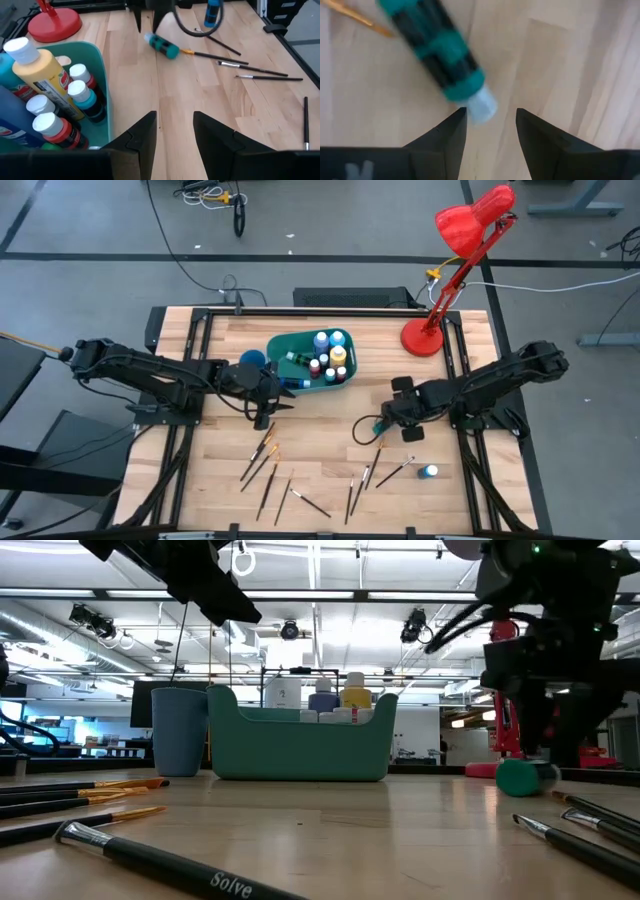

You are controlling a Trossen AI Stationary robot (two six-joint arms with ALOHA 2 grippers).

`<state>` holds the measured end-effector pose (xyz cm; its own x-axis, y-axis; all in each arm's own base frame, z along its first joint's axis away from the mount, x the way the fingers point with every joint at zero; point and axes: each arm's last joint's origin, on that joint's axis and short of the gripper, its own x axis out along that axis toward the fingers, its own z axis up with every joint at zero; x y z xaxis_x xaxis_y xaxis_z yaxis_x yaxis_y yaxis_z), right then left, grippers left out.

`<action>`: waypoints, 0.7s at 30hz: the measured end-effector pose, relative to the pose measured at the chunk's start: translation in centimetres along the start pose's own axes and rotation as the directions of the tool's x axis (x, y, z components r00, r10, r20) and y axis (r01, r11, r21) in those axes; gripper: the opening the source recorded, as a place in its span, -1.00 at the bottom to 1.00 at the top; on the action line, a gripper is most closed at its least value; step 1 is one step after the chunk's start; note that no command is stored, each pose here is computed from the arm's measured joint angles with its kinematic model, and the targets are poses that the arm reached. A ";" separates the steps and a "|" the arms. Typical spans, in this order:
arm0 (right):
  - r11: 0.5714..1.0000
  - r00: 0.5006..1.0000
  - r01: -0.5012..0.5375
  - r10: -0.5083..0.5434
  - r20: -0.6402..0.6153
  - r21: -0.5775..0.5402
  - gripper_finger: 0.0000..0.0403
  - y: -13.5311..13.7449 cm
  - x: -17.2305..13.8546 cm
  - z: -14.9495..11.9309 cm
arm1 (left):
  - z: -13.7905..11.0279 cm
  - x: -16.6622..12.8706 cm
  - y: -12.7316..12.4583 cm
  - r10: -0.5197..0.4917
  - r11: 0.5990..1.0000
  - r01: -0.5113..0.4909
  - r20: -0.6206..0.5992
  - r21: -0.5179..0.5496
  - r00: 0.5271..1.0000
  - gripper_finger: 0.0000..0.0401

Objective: Pick & Place Paint Supplies
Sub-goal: Put the small blue green paint bottle into the green bin

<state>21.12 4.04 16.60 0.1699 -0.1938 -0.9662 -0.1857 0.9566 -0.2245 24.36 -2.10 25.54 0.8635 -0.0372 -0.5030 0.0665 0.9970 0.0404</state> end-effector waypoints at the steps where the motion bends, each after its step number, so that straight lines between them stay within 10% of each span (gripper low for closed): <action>1: 1.000 1.000 -0.015 0.015 -0.005 -0.027 -0.14 0.0 0.0 -0.1 | 0.0 0.0 0.0 0.000 1.000 0.000 0.003 0.000 1.000 -0.32; 7: 0.994 0.993 -0.107 0.109 0.034 -0.037 -0.14 0.5 1.4 -0.5 | 0.2 0.0 0.0 0.000 1.000 0.000 0.015 -0.001 1.000 -0.32; 14: 0.997 0.982 0.057 -0.046 0.183 -0.056 -0.14 0.1 1.5 1.0 | 0.1 0.0 0.0 0.000 1.000 0.000 0.014 -0.001 1.000 -0.31; 21: 0.978 0.964 0.039 0.017 0.266 -0.204 -0.14 0.4 2.0 2.1 | 0.1 0.0 0.0 0.000 1.000 0.000 0.013 -0.001 1.000 -0.31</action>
<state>23.45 4.51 14.89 0.4178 -0.1131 -0.9015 -0.3723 0.8838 -0.2834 24.42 -2.11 25.67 0.8702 -0.0379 -0.4913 0.0657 0.9971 0.0394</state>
